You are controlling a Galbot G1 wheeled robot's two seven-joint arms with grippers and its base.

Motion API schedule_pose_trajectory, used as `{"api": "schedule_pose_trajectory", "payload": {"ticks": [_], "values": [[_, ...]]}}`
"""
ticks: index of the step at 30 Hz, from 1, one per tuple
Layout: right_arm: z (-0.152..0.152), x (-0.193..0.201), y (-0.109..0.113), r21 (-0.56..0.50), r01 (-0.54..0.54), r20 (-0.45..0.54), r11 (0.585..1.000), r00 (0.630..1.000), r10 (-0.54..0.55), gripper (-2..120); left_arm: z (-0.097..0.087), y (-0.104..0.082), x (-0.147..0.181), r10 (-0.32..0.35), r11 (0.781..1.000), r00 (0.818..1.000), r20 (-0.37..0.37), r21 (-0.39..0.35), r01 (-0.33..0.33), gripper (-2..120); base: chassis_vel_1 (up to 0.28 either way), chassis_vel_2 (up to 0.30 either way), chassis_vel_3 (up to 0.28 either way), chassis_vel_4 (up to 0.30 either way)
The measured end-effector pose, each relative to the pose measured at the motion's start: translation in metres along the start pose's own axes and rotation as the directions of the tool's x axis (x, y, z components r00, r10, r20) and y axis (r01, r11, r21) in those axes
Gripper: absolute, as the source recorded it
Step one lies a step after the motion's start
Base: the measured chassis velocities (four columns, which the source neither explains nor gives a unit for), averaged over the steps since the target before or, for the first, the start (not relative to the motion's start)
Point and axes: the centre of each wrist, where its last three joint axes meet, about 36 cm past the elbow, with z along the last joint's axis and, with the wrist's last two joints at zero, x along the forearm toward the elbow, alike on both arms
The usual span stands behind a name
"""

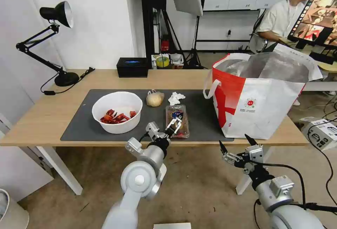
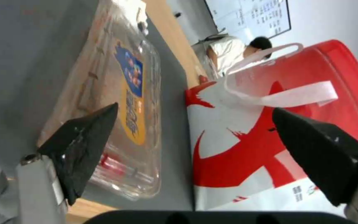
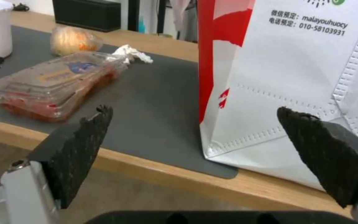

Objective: Pick up the trash from the table and place it into the takeout bag.

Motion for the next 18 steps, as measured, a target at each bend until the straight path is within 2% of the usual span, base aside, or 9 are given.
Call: {"api": "schedule_pose_trajectory", "payload": {"ticks": [7, 9, 10, 11, 12, 13, 15, 16, 18], "values": [[-0.001, 0.001, 0.0, -0.001, 0.0, 0.002, 1.0, 1.0, 0.0, 100, -0.011, 0.003, 0.003, 0.043, 0.981, 0.999, 0.015, -0.189, -0.04, 95, 0.0, 0.0, 0.0, 0.0], [-0.001, 0.001, 0.0, -0.001, 0.0, 0.003, 1.0, 1.0, 0.0, 100, -0.014, 0.005, 0.002, 0.078, 0.941, 0.997, 0.014, -0.33, -0.069, 85, 0.0, 0.0, 0.0, 0.0], [-0.001, 0.001, 0.0, -0.001, 0.0, 0.003, 1.0, 1.0, 0.0, 100, -0.014, 0.005, 0.002, 0.078, 0.941, 0.997, 0.014, -0.33, -0.069, 85, 0.0, 0.0, 0.0, 0.0], [-0.001, 0.001, 0.0, -0.001, 0.0, 0.004, 1.0, 1.0, 0.0, 100, -0.016, 0.006, 0.001, 0.089, 0.923, 0.996, 0.009, -0.378, -0.079, 82, 0.0, 0.0, 0.0, 0.0], [-0.001, 0.001, 0.0, -0.001, -0.001, 0.004, 1.0, 1.0, 0.001, 100, -0.018, 0.008, -0.001, 0.113, 0.883, 0.994, -0.005, -0.458, -0.102, 74, 0.0, 0.0, 0.0, 0.0], [-0.001, 0.001, 0.0, -0.001, -0.001, 0.004, 1.0, 1.0, 0.001, 100, -0.018, 0.008, -0.001, 0.113, 0.883, 0.994, -0.005, -0.458, -0.102, 74, 0.0, 0.0, 0.0, 0.0], [-0.002, 0.0, 0.0, -0.004, -0.003, 0.005, 1.0, 1.0, 0.003, 100, -0.024, 0.013, -0.006, 0.149, 0.818, 0.988, -0.047, -0.555, -0.149, 62, 0.0, 0.0, 0.0, 0.0], [-0.002, 0.0, 0.0, -0.004, -0.003, 0.005, 1.0, 1.0, 0.003, 100, -0.024, 0.013, -0.006, 0.149, 0.818, 0.988, -0.047, -0.555, -0.149, 62, 0.0, 0.0, 0.0, 0.0], [-0.001, 0.0, 0.0, -0.007, -0.005, 0.006, 1.0, 1.0, 0.005, 100, -0.025, 0.016, -0.013, 0.162, 0.756, 0.984, -0.08, -0.631, -0.175, 52, 0.0, 0.0, 0.0, 0.0]]}}
